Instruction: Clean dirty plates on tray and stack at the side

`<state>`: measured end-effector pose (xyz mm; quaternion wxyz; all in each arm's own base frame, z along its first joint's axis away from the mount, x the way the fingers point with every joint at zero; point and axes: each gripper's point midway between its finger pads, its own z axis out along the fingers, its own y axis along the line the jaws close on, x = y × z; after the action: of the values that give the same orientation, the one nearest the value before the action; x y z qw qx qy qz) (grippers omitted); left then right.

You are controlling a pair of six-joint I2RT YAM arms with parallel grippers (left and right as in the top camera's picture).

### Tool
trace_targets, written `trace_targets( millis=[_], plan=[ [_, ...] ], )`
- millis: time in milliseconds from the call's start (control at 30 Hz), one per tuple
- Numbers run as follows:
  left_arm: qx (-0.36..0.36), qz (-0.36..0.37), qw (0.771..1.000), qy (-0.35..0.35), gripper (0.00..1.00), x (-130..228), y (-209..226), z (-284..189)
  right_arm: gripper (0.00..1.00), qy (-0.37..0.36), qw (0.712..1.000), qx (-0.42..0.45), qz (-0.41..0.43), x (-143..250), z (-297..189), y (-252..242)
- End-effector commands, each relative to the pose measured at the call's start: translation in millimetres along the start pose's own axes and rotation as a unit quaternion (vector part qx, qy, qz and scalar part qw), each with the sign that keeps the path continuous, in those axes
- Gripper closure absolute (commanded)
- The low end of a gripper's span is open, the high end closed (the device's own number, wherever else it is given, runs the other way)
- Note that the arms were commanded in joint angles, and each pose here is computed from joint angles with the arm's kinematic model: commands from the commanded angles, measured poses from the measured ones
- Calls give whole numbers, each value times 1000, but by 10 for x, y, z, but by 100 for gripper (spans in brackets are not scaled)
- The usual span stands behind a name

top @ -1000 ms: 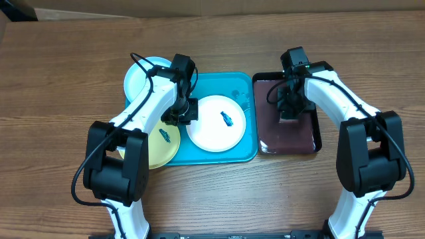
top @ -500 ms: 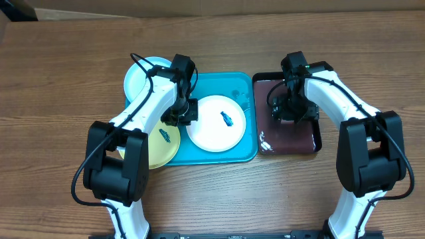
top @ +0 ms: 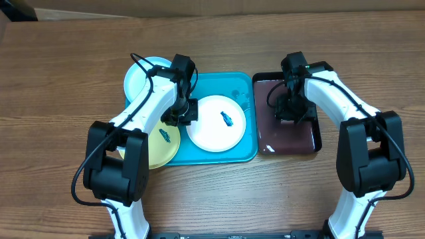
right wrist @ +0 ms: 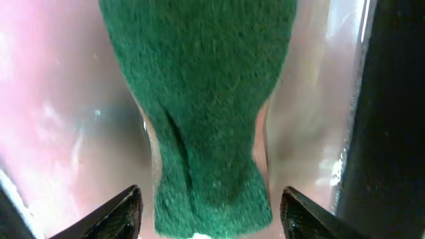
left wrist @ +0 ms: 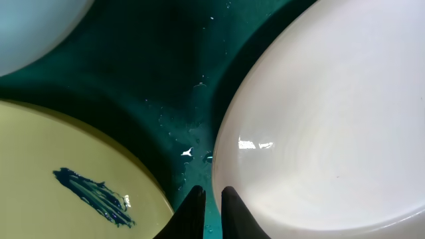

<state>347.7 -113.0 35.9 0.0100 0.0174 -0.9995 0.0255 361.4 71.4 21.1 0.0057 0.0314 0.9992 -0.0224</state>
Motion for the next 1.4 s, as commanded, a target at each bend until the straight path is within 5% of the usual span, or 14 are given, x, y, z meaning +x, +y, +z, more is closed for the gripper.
trace_targets(
  millis=[0,133,167,200,233,333,433,500,700,900,1367],
  plan=[
    [-4,-3,1000,-4,87,-34,-20,-11,34,-7,1000,-2,4,-8,72,-4],
    [-5,-3,1000,-2,87,-25,-17,-11,39,1,1000,-5,4,55,141,-1],
    [-5,-3,1000,-2,87,-25,-17,-11,46,4,1000,-9,3,73,150,12],
    [-5,-3,1000,-2,87,-25,-17,-9,81,6,1000,-11,3,83,152,17],
    [-4,-3,1000,-3,87,-28,-18,-11,96,6,1000,-11,3,82,149,17],
    [-4,-3,1000,-3,87,-32,-19,-10,96,0,1000,-22,-6,32,105,61],
    [-5,-3,1000,-3,87,-27,-18,-11,26,-12,1000,-25,-11,-46,52,78],
    [-5,-3,1000,-3,87,-27,-18,-11,14,-27,999,-28,-10,-127,40,88],
    [-5,-3,1000,-2,86,-26,-17,-9,14,-55,998,-22,-6,-261,35,61],
    [-4,-4,1000,-3,86,-28,-18,-11,40,-66,998,-25,-5,-314,31,75],
    [-5,-4,1000,-2,85,-25,-17,-11,41,-85,996,-30,-4,-415,-6,101]
  ],
)
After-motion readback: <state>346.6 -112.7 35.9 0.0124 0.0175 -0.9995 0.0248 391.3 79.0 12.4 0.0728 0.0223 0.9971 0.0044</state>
